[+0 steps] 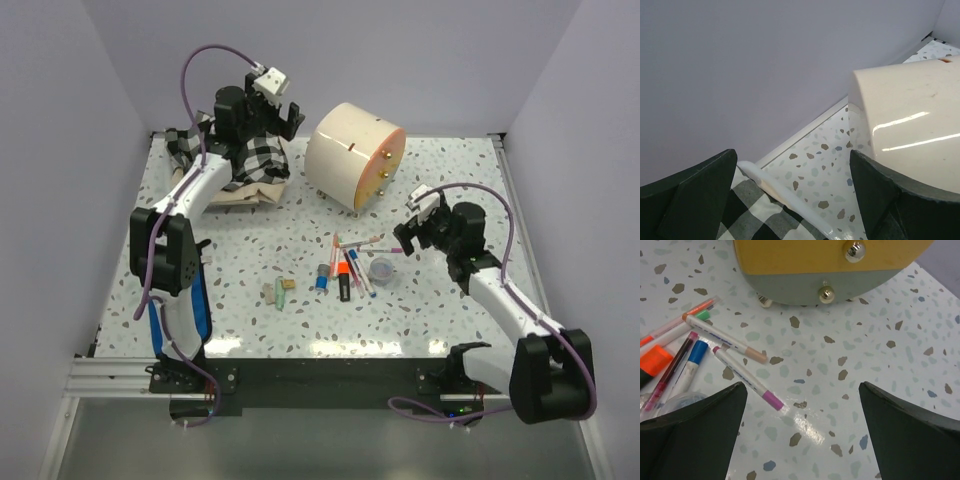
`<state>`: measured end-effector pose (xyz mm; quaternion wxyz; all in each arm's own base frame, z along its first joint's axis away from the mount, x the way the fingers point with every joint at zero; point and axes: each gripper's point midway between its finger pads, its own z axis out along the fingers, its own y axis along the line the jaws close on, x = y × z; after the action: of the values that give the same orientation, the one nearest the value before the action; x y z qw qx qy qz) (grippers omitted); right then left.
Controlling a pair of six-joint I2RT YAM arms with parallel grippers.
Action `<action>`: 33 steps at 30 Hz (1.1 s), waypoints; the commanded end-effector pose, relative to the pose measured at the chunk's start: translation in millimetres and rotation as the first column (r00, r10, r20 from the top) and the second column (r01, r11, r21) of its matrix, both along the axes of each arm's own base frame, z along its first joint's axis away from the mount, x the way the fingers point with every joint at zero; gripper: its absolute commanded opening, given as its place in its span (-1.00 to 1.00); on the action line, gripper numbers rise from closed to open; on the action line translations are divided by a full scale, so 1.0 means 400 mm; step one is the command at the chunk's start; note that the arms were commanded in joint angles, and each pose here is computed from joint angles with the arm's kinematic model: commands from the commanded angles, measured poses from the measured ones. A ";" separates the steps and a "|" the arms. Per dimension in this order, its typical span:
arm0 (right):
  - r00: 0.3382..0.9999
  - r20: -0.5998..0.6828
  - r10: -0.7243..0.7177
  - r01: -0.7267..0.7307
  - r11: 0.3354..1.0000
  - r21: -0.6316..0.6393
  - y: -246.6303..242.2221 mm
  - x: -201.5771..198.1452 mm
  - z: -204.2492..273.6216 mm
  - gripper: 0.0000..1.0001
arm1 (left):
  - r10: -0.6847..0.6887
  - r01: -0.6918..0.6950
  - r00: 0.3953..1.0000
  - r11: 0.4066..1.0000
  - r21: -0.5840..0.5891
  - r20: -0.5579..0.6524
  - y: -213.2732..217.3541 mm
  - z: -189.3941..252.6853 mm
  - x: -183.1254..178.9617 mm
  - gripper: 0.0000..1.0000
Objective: Sort the stationery into containers
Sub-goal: Open the drawer in the storage box.
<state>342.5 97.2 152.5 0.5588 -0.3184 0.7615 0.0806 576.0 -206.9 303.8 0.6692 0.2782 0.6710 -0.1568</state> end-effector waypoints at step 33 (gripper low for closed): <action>0.910 0.065 0.409 -0.413 0.908 0.063 0.085 0.382 -0.117 0.10 | 0.006 0.001 0.998 0.993 -0.115 0.060 -0.003 0.015 0.127 1.00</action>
<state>482.4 119.0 87.9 0.5347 -0.4405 0.6819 0.2344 621.0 -212.7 282.1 0.6741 0.2523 0.6668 -0.1932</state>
